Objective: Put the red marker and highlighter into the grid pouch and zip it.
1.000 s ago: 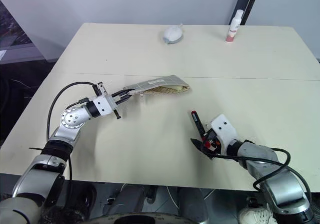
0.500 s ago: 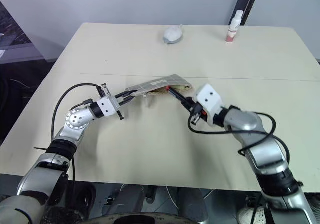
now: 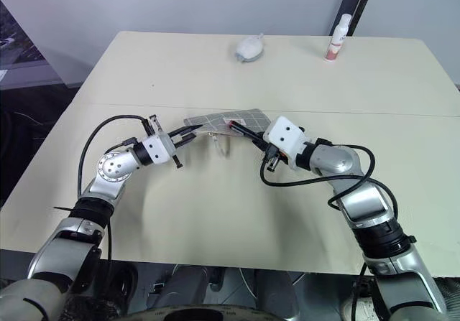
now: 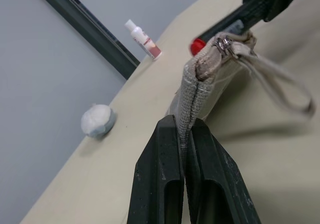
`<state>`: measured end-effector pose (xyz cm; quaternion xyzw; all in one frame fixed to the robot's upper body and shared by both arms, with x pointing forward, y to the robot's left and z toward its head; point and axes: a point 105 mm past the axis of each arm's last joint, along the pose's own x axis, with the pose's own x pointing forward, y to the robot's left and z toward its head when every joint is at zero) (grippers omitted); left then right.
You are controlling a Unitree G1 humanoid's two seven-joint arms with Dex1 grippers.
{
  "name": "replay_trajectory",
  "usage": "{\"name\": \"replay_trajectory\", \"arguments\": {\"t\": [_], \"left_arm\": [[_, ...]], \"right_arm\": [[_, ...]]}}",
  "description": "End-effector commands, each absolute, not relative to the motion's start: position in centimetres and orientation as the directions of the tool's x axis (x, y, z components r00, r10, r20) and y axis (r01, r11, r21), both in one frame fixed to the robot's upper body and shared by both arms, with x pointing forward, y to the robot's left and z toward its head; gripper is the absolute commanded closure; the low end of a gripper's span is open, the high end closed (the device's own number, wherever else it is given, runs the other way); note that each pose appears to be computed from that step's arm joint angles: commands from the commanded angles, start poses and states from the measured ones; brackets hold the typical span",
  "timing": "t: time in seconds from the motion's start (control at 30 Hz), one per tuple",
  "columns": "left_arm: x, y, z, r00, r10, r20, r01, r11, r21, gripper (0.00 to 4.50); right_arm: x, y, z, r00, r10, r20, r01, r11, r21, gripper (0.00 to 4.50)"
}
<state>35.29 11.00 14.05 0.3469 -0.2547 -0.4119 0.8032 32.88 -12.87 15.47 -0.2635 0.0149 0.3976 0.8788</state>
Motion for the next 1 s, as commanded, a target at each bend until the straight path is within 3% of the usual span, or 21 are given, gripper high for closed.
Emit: {"name": "replay_trajectory", "arguments": {"t": [0.03,0.2,0.57,1.0], "left_arm": [[35.1,11.3,15.1,0.53,-0.833,0.155,0.456,0.435,0.776,4.5],[35.1,11.5,15.0,0.543,-0.825,0.156,0.459,0.448,0.767,4.5],[34.7,11.0,15.1,0.525,-0.836,0.159,0.468,0.439,0.767,4.5],[34.6,10.8,15.0,0.522,-0.84,0.151,0.476,0.433,0.766,4.5]], "right_arm": [[31.2,-13.4,16.9,0.635,0.747,-0.196,-0.728,0.495,-0.474,4.17],[28.8,-13.0,16.4,0.525,0.817,-0.24,-0.798,0.374,-0.473,4.17],[31.6,-14.5,15.2,0.637,0.71,-0.301,-0.71,0.389,-0.587,4.17],[32.7,-14.1,16.3,0.64,0.718,-0.274,-0.697,0.392,-0.601,4.17]]}}
